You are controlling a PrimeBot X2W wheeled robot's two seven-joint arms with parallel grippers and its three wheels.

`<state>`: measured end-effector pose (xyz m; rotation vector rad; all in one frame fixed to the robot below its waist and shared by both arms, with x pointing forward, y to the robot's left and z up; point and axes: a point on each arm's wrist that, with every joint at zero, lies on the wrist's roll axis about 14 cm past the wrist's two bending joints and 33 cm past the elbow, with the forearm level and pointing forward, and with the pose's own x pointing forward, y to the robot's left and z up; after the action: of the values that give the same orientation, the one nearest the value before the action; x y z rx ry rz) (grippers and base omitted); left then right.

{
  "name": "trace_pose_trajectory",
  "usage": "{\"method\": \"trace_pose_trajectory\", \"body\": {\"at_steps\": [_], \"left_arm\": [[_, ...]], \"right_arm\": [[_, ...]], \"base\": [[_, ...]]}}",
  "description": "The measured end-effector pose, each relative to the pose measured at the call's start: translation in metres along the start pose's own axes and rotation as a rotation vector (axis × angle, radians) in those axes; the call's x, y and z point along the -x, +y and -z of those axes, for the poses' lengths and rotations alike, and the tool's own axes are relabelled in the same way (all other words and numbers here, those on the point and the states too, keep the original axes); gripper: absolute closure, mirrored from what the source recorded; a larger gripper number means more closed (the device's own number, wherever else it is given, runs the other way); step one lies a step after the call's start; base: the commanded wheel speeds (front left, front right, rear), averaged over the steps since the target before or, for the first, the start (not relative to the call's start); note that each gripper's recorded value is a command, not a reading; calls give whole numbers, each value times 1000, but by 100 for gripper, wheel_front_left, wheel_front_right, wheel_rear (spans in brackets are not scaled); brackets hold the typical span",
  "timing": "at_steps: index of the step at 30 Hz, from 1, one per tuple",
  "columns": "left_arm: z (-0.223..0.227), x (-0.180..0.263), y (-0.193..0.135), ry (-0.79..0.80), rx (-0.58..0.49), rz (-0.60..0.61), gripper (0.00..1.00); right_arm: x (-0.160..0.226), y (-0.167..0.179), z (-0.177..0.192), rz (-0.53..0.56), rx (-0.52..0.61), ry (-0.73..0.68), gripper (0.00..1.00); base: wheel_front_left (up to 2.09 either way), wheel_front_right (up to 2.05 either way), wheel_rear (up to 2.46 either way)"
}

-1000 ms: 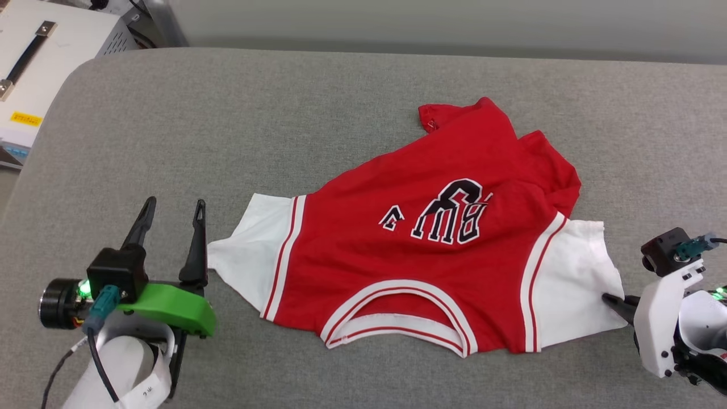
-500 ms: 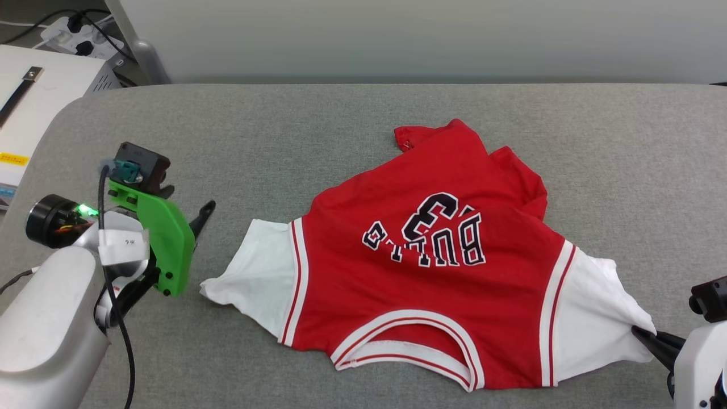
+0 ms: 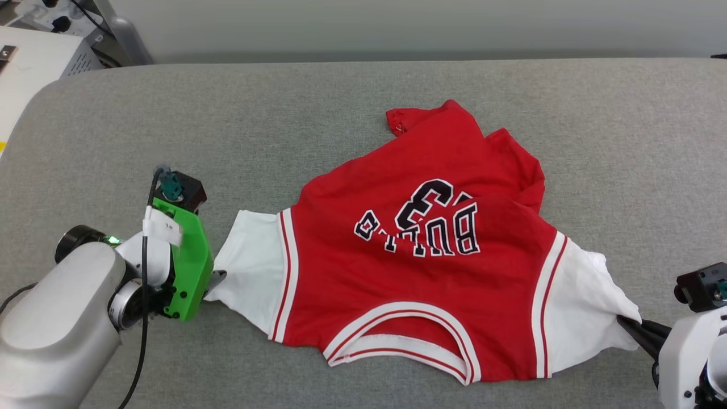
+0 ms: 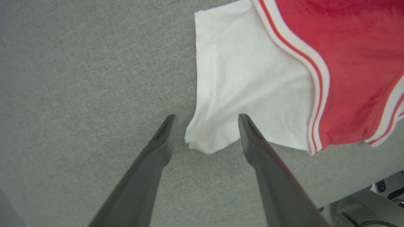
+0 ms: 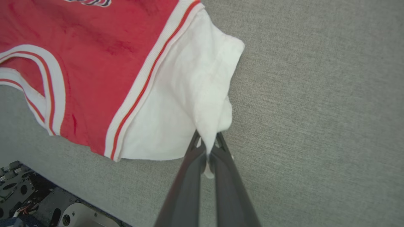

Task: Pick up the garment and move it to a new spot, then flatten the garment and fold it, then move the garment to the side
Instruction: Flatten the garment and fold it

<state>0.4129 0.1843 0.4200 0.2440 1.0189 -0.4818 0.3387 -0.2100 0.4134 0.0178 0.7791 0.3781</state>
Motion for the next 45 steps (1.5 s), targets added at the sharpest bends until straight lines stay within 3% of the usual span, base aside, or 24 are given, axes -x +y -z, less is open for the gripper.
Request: {"method": "trace_pose_trajectory", "body": {"at_steps": [11, 12, 19, 26, 34, 45], "left_arm": [[45, -47, 4, 208, 15, 35, 0], [44, -50, 3, 208, 21, 53, 100], [14, -41, -3, -6, 46, 72, 100], [-54, 9, -16, -388, 21, 110, 100], [-111, 91, -18, -730, -48, 71, 100], [-193, 207, -65, -1180, -222, 61, 100]], "right_arm": [[-13, -6, 3, 9, -12, 28, 100], [-15, -9, 5, 14, -16, 36, 100], [-12, -4, -6, 7, -7, -24, 100], [4, -4, -39, 19, 2, -177, 100], [41, -10, -101, 53, 47, -425, 100], [118, -3, -207, 72, 152, -797, 100]], "base": [[0, 0, 0], [0, 0, 0], [0, 0, 0], [0, 0, 0], [0, 0, 0], [0, 0, 0]]}}
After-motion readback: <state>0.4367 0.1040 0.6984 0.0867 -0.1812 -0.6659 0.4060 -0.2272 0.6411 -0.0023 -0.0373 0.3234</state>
